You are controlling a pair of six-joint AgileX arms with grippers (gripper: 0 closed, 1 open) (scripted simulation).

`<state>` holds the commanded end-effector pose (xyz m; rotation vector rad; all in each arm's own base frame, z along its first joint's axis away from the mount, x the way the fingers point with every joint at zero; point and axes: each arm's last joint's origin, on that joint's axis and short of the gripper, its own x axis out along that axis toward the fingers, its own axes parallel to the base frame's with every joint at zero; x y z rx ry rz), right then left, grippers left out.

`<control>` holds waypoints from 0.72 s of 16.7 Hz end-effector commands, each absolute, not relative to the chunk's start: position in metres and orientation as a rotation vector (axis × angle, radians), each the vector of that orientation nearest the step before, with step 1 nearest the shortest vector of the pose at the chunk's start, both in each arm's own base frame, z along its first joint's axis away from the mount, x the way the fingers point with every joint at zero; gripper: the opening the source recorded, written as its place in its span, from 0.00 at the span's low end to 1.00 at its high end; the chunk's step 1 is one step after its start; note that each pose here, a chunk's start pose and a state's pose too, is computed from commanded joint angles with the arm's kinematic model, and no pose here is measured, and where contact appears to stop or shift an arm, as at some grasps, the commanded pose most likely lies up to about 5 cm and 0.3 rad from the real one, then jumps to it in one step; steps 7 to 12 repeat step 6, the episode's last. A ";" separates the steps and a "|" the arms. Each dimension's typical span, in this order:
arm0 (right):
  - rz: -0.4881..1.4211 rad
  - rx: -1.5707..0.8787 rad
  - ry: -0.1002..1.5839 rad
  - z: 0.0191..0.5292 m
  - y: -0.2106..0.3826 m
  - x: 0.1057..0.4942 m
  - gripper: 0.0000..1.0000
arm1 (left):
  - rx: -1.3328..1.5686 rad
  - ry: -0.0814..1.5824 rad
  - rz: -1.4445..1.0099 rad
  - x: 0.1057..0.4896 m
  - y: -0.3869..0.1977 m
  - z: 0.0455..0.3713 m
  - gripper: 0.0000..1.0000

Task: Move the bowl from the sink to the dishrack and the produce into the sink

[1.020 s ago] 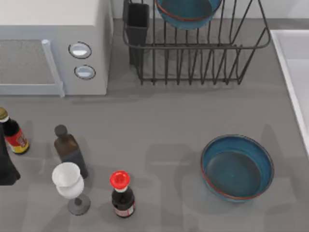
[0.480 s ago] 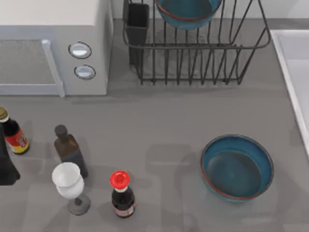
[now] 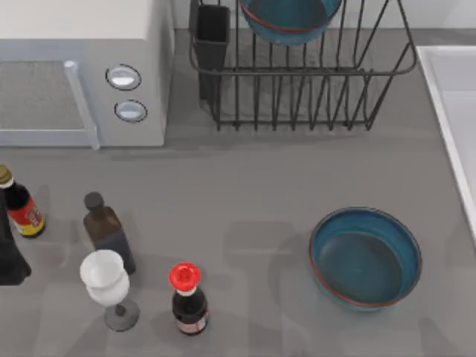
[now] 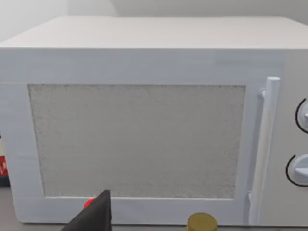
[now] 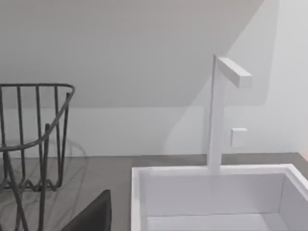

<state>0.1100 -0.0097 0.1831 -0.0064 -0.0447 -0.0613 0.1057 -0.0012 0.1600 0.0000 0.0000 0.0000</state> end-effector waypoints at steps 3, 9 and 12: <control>-0.012 -0.002 -0.010 0.165 -0.003 0.106 1.00 | 0.000 0.000 0.000 0.106 -0.001 0.160 1.00; 0.000 0.000 0.000 0.160 -0.001 0.106 1.00 | 0.000 0.000 0.000 0.106 -0.001 0.160 1.00; 0.000 0.000 0.000 0.160 -0.001 0.106 1.00 | 0.000 0.000 0.000 0.106 -0.001 0.160 1.00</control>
